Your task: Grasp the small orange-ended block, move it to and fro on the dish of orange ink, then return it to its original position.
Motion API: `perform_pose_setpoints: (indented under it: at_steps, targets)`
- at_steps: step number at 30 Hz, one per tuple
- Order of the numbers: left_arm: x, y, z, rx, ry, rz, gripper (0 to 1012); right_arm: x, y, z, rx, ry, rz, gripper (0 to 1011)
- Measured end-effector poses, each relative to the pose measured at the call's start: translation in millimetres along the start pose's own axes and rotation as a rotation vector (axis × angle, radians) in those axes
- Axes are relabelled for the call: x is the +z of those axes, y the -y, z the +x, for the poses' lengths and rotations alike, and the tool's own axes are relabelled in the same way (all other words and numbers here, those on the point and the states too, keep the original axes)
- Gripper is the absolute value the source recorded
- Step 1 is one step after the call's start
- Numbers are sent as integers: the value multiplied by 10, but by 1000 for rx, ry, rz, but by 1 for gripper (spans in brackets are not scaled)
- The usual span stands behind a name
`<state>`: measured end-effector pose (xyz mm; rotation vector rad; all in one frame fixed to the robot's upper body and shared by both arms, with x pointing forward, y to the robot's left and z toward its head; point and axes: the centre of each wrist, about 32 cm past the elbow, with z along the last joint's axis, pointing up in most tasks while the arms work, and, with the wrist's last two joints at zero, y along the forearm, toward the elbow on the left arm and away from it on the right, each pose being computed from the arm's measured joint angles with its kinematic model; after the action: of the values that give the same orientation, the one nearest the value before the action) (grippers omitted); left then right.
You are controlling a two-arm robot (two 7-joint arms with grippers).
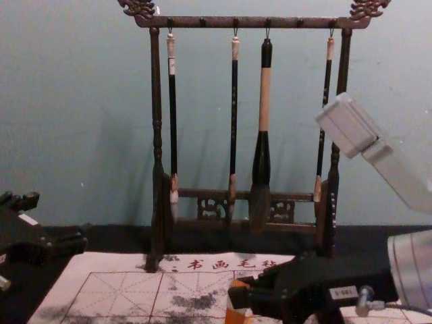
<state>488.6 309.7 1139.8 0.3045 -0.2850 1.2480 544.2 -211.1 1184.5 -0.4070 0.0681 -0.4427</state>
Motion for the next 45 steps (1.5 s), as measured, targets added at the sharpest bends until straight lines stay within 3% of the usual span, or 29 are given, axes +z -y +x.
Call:
perform_pose_setpoints:
  at_steps: [18,35,45]
  targets:
    - [0,0,0,0,0,0,1001,38,119,-22,-2,15,28,129]
    - [0,0,0,0,0,0,1001,253,590,-47,-65,41,130,129]
    - [0,0,0,0,0,0,1001,238,848,-24,-147,50,123,129]
